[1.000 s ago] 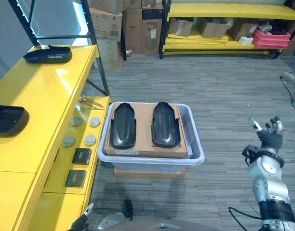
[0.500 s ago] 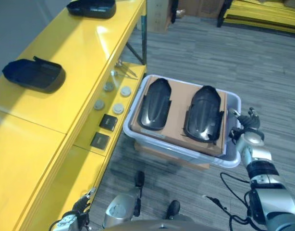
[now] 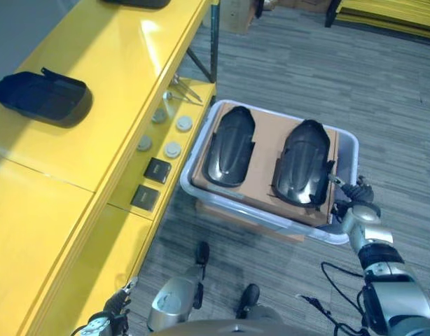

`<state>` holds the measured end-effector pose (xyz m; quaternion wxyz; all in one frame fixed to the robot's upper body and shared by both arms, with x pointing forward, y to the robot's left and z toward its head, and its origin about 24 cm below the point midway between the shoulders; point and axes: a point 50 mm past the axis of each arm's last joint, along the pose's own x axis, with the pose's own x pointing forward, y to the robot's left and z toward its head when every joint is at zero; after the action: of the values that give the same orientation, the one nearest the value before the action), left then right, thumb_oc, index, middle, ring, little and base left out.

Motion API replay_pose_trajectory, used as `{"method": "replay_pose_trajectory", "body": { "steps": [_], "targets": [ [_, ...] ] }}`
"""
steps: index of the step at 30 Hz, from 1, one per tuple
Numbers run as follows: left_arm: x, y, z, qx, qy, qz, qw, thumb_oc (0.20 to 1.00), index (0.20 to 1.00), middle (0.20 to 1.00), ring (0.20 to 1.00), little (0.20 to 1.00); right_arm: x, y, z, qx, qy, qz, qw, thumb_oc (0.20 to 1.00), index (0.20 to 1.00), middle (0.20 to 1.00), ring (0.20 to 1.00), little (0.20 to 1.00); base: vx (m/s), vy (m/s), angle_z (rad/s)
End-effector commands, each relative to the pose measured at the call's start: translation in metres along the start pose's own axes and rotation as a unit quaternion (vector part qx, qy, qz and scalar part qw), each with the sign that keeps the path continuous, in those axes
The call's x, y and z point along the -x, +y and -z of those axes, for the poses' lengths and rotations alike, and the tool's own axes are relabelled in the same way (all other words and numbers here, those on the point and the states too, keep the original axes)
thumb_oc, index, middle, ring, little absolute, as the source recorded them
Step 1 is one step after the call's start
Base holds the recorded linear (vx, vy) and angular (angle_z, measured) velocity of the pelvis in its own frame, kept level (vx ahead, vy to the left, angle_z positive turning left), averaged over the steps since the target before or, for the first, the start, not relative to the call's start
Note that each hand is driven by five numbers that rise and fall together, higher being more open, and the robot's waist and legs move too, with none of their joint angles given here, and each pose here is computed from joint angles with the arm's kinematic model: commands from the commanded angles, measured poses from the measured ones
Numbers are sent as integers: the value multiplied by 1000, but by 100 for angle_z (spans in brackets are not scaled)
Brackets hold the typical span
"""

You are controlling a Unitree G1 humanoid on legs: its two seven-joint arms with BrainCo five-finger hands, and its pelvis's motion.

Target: Move parts from the plastic box to the shelf.

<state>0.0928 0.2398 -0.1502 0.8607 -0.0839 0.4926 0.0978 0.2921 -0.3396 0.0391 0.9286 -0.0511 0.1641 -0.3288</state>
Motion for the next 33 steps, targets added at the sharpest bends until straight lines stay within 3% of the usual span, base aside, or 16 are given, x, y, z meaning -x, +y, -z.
{"method": "replay_pose_trajectory", "body": {
  "steps": [1, 17, 33],
  "targets": [
    [1, 1, 3, 3, -1, 6, 1000, 1000, 1000, 1000, 1000, 1000, -3, -14, -20, 36, -46, 14, 998, 1000, 1000, 1000, 1000, 1000, 0, 0, 0],
    [-2, 3, -10, 6, -19, 0, 1000, 1000, 1000, 1000, 1000, 1000, -1, 7, -11, 45, -11, -21, 999, 1000, 1000, 1000, 1000, 1000, -3, 1, -1],
    [-6, -4, -29, 3, -39, 12, 999, 1000, 1000, 1000, 1000, 1000, 10, 5, 59, 70, 117, -19, 991, 1000, 1000, 1000, 1000, 1000, -10, -4, 1]
  ]
}}
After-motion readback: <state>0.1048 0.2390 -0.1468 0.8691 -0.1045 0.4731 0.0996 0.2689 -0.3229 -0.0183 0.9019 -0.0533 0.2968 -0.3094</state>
